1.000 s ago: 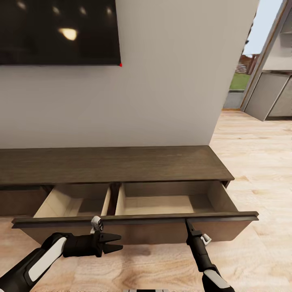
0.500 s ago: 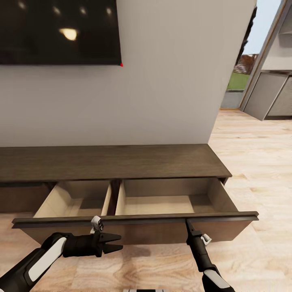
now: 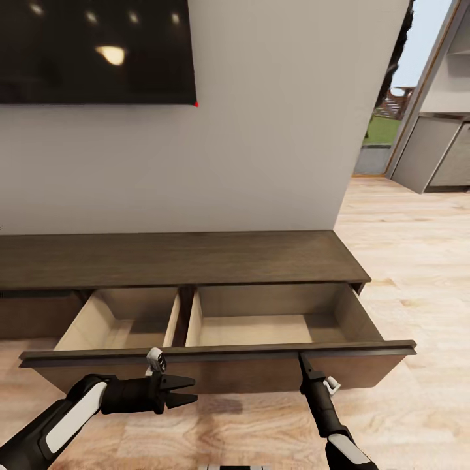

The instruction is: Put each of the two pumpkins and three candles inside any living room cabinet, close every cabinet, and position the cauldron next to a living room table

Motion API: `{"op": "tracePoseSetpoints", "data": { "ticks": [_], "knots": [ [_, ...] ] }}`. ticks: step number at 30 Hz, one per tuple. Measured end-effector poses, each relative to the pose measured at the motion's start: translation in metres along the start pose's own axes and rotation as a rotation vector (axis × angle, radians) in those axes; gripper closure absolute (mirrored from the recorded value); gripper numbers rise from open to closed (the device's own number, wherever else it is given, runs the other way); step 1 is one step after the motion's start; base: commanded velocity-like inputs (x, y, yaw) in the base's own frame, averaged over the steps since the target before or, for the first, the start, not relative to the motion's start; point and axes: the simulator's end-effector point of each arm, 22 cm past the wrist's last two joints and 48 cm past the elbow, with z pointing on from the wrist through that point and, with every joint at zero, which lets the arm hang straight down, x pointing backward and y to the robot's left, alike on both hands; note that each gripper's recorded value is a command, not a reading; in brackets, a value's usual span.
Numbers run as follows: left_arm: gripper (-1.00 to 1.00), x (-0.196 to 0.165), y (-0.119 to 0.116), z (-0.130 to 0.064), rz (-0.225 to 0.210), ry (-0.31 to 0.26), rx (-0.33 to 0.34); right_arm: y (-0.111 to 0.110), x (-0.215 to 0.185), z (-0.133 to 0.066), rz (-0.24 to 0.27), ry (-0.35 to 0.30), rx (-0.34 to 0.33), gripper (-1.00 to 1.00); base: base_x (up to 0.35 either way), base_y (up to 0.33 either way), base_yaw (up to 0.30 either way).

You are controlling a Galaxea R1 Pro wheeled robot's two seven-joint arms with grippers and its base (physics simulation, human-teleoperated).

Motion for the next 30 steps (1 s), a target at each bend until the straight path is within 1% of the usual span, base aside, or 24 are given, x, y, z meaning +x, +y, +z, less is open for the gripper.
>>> {"op": "tracePoseSetpoints", "data": {
  "ticks": [17,23,30],
  "knots": [
    [-1.00,0.0001,-0.0002,0.0003,0.000,0.000,0.000,0.0001,-0.0001,0.0000,0.000,0.000,0.000,1.00,-0.034,0.000,0.000],
    [-1.00,-0.0001,-0.0001,0.0002,0.000,0.000,0.001,0.0000,-0.0005,0.0000,0.001,-0.002,0.000,1.00,-0.136,0.000,0.000],
    [-1.00,0.0001,-0.0001,0.0002,0.000,0.000,0.000,0.0002,-0.0005,-0.0004,0.001,-0.002,-0.001,1.00,-0.012,0.000,0.000]
  ]
}}
